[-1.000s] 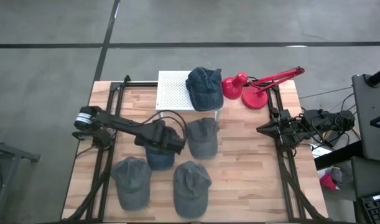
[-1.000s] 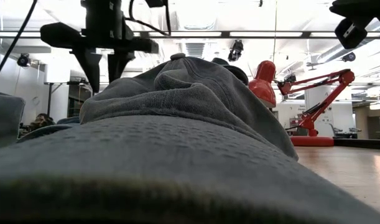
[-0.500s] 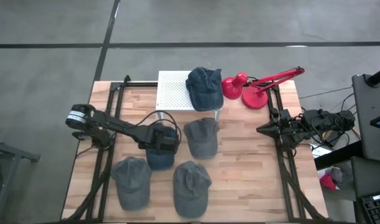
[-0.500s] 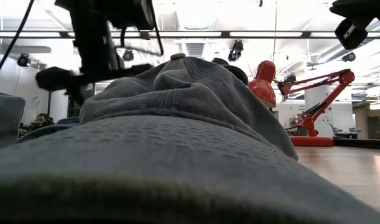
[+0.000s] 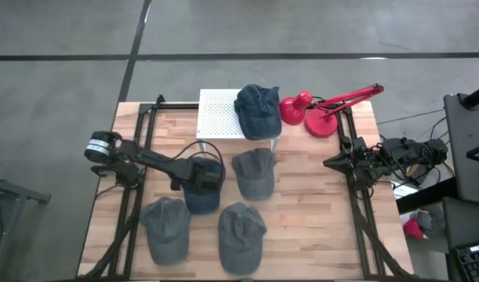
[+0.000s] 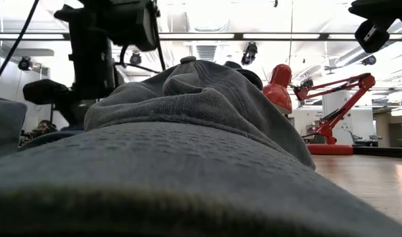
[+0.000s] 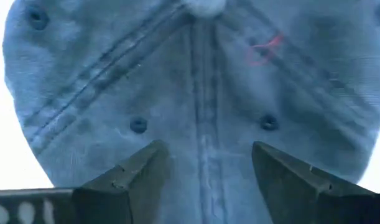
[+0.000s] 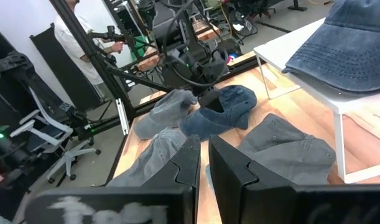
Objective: Pick & Place hat
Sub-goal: Stack the gray cap on the top of the other gray cap on the shelf
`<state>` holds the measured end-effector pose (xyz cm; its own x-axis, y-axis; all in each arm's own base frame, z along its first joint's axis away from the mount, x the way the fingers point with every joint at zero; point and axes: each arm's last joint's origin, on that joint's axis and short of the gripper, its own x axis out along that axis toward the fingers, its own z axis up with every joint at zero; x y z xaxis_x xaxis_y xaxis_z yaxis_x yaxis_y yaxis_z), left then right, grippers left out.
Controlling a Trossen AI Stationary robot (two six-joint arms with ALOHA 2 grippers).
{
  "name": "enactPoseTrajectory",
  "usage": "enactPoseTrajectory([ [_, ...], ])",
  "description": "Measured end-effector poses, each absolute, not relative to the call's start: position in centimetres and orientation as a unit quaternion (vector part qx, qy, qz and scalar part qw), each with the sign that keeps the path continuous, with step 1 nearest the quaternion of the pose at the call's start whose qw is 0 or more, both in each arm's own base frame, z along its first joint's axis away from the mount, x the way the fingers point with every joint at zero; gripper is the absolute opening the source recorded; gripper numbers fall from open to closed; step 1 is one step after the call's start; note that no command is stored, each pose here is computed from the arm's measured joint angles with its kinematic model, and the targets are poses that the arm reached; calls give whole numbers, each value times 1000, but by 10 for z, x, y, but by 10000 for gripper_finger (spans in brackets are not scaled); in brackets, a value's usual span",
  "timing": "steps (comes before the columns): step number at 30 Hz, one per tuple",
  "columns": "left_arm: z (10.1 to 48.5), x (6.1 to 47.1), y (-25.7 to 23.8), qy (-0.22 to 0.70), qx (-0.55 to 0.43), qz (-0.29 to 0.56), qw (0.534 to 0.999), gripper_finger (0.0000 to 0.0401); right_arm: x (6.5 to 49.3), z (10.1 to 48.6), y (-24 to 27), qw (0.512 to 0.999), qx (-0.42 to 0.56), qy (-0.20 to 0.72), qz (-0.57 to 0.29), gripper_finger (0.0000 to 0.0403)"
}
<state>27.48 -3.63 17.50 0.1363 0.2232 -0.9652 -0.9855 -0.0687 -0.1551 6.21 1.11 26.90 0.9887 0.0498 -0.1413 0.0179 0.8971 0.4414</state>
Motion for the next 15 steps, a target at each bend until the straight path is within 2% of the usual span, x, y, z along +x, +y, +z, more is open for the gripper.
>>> enactPoseTrajectory([
  [11, 130, 274, -36, 381, -502, 523, 574, 238, 62, 269, 11, 971, 228, 74, 5, 31],
  [15, 119, 273, -36, 395, -493, 533, 563, 209, 62, 269, 11, 969, 235, 74, 4, 31],
])
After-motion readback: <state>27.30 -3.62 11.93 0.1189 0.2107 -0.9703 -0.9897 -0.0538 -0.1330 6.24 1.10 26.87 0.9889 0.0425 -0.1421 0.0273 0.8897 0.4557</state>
